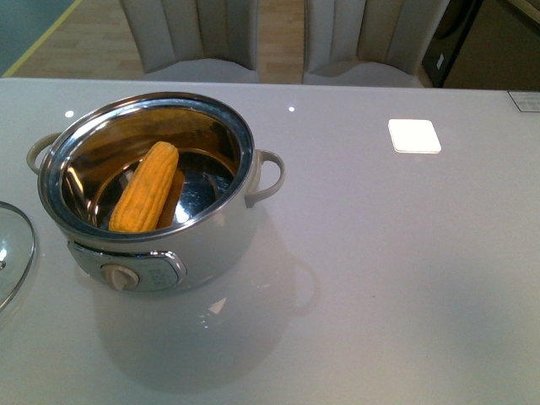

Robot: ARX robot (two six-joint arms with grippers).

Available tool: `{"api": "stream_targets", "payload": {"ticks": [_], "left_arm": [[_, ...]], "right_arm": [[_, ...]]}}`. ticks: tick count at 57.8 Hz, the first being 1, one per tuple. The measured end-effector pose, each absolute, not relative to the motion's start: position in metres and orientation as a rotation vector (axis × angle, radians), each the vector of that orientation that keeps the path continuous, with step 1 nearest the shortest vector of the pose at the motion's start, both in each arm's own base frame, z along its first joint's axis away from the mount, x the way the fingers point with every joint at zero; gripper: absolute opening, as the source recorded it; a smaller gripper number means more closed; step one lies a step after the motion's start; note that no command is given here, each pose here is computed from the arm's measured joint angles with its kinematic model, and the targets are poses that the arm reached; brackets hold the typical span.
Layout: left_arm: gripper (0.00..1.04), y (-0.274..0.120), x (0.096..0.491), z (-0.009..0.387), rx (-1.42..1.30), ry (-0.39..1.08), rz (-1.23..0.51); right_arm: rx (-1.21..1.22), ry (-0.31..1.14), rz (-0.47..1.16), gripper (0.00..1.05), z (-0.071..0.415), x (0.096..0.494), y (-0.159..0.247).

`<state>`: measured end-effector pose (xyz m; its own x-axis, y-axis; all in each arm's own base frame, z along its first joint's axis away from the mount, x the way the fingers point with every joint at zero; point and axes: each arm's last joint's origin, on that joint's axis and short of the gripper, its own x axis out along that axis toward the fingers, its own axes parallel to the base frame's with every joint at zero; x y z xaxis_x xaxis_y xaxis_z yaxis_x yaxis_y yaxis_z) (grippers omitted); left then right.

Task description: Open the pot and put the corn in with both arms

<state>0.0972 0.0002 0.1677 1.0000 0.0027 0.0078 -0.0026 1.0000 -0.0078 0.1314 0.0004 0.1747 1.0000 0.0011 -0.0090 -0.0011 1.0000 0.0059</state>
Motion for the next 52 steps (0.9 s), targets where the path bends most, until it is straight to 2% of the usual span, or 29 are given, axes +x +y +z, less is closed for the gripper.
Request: {"api": "stream_targets", "payload": {"ticks": [52], "left_arm": [[0.98,0.0,0.097,0.168,-0.008,-0.008,0.003]], "right_arm": [[0.006,-0.018,0.001,0.02,0.172,0.109,0.0]]}}
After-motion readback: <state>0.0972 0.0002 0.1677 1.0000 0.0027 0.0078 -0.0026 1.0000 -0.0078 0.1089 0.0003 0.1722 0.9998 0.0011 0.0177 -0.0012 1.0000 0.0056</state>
